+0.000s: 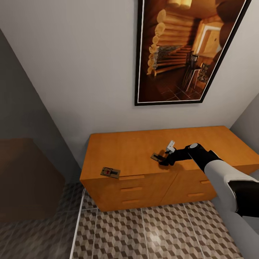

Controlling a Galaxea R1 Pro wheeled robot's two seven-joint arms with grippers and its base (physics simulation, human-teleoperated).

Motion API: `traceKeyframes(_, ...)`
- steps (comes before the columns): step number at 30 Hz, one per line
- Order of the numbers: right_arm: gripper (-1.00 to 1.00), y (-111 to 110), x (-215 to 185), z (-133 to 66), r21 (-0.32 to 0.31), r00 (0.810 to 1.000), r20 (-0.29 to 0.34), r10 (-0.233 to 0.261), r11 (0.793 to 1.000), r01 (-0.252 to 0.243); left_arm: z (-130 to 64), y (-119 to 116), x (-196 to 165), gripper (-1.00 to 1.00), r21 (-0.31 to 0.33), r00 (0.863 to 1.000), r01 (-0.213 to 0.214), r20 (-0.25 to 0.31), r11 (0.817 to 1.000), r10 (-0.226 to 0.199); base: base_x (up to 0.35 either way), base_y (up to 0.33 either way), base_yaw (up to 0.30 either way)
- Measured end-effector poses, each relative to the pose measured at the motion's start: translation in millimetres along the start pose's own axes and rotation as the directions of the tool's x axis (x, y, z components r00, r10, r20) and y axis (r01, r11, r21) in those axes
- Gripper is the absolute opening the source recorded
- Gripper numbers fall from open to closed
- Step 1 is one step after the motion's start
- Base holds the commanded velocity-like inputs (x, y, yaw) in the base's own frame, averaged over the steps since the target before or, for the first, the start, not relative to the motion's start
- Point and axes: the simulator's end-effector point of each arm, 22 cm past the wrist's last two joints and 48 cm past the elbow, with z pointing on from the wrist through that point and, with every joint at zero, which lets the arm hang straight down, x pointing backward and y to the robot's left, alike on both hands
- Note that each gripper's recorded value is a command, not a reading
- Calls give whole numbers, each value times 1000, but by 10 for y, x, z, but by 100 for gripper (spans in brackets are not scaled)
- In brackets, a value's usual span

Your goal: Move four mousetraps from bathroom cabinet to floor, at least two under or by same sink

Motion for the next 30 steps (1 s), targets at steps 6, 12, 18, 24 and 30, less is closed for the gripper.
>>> traceKeyframes(6,100,-29,2,4,15,1000,0,0,1000,0,0,0,0,100,0,1000,0,0,1000,0,0,0,0)
traceKeyframes(12,100,-38,2,5,19,1000,0,1,1000,-1,0,0,0,100,0,1000,0,0,1000,0,0,0,0)
traceKeyframes(18,100,-37,4,8,20,1000,0,1,1000,-1,0,0,1,100,0,1000,0,0,1000,0,0,0,0)
traceKeyframes(24,100,-37,5,8,20,1000,0,1,1000,-1,0,-1,-1,100,0,1000,0,0,1000,0,0,0,0)
traceKeyframes(30,100,-36,5,8,20,1000,0,2,1000,-2,0,0,0,100,0,1000,0,0,1000,0,0,0,0)
